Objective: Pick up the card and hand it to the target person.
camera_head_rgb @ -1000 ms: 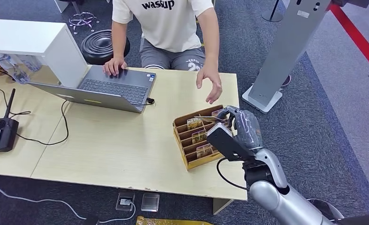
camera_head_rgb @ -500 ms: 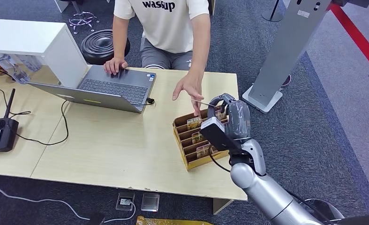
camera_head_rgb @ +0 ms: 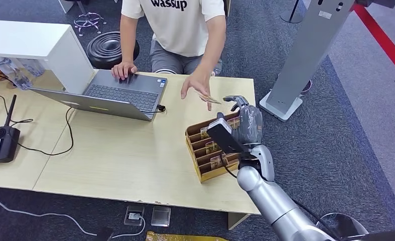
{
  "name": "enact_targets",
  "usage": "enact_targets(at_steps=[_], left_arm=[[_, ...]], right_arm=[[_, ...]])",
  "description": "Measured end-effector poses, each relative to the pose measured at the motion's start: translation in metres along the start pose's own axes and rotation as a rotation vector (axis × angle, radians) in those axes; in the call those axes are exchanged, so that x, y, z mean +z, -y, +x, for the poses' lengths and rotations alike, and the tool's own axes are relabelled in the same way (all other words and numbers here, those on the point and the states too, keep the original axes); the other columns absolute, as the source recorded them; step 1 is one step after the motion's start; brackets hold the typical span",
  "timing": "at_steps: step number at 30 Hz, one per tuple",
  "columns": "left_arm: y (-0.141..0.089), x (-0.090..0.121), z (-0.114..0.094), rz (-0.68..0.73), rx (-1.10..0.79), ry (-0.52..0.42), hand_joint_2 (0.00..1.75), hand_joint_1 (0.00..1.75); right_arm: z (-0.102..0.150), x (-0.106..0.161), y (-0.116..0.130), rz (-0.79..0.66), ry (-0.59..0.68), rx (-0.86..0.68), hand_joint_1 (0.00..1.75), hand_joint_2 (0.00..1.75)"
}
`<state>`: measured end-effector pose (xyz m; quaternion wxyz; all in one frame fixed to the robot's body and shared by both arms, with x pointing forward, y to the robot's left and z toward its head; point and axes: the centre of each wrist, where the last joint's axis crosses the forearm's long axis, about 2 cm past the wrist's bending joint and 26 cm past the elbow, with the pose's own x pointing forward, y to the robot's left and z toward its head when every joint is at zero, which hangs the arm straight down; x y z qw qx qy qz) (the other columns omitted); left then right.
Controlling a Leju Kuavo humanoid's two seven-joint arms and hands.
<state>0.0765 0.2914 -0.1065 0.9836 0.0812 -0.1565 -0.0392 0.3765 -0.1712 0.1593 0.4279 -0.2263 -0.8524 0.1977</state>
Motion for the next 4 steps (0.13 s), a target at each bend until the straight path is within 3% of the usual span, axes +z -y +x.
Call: enact_targets(at_steps=[4], left_arm=[[-0.0001, 0.0001, -0.0004, 0.008, 0.006, -0.003, 0.0, 0.0]], right_arm=[[-0.0025, 0.0023, -0.0024, -0.015, -0.074, -0.058, 0.0, 1.75]])
